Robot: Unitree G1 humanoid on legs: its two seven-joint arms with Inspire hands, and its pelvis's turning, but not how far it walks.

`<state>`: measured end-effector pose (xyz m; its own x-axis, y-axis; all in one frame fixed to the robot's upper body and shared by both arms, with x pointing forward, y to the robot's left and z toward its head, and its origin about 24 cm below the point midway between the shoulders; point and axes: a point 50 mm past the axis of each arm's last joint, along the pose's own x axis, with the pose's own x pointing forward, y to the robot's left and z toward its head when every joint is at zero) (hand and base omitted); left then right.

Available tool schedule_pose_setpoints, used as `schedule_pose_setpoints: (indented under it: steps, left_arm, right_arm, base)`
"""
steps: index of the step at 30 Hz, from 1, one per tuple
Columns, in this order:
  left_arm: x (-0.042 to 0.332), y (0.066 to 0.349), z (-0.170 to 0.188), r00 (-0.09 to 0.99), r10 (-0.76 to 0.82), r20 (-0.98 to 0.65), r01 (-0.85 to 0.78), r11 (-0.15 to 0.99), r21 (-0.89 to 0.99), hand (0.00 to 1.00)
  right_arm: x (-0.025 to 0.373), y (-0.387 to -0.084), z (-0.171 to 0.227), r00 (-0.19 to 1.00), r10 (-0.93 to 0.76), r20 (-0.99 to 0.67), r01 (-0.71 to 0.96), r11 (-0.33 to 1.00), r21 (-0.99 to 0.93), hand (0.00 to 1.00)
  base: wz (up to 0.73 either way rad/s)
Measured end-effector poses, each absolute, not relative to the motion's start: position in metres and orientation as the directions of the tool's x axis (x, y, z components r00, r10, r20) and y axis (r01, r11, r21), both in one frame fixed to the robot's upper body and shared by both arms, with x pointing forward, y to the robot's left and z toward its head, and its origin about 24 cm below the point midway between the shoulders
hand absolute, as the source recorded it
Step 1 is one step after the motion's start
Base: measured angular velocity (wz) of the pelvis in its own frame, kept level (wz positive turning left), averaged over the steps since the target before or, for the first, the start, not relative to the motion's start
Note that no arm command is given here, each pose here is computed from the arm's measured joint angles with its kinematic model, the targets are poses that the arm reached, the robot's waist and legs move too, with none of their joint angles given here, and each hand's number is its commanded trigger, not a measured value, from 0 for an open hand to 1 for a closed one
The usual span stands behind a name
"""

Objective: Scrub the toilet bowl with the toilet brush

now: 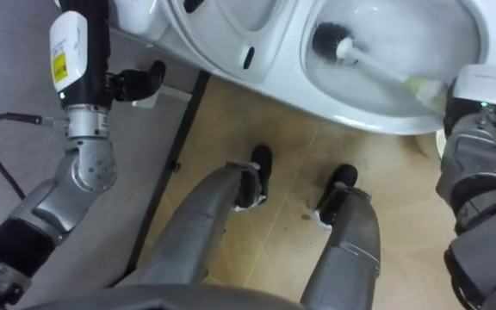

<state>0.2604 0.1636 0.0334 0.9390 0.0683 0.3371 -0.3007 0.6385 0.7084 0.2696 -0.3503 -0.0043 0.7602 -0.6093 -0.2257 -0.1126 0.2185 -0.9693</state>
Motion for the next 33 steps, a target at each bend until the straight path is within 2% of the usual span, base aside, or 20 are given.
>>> schedule_pose_setpoints:
  steps: [2, 5, 7, 12, 16, 24, 29, 33]
  left_arm:
    - [0.259, 0.166, 0.036, 0.932, 0.068, 0.356, -0.318, 0.626, 0.712, 0.00]
    - [0.259, 0.166, 0.039, 0.923, 0.058, 0.380, -0.339, 0.589, 0.734, 0.00]
    - [0.259, 0.166, 0.038, 0.924, 0.054, 0.377, -0.338, 0.575, 0.745, 0.00]
    - [0.259, 0.161, 0.036, 0.934, 0.022, 0.355, -0.304, 0.568, 0.765, 0.00]
    - [0.258, 0.155, 0.032, 0.942, 0.010, 0.335, -0.278, 0.584, 0.763, 0.00]
    - [0.244, 0.157, 0.011, 0.970, 0.077, 0.229, -0.223, 0.645, 0.730, 0.00]
    - [0.234, 0.162, 0.002, 0.973, 0.118, 0.196, -0.224, 0.678, 0.700, 0.00]
    - [0.236, 0.165, 0.006, 0.969, 0.147, 0.199, -0.244, 0.707, 0.664, 0.00]
  right_arm:
    - [0.272, -0.353, 0.000, 0.751, -0.617, -0.235, -0.064, 0.286, -0.956, 1.00]
    - [0.275, -0.354, 0.003, 0.771, -0.593, -0.230, -0.102, 0.242, -0.965, 1.00]
    - [0.277, -0.354, 0.005, 0.793, -0.569, -0.218, -0.155, 0.157, -0.975, 1.00]
    - [0.275, -0.355, 0.006, 0.853, -0.481, -0.204, -0.355, -0.245, -0.902, 1.00]
    - [0.274, -0.356, 0.008, 0.855, -0.483, -0.188, -0.375, -0.325, -0.868, 1.00]
    - [0.262, -0.336, -0.018, 0.850, -0.477, -0.221, -0.416, -0.352, -0.839, 1.00]
    - [0.246, -0.321, -0.042, 0.831, -0.475, -0.291, -0.456, -0.280, -0.845, 1.00]
    - [0.251, -0.324, -0.037, 0.819, -0.493, -0.293, -0.457, -0.250, -0.854, 1.00]
  base:
    - [0.17]
    - [0.14]
    - [-0.08]
    - [-0.05]
    - [-0.06]
    - [-0.01]
    - [0.11]
    - [-0.05]
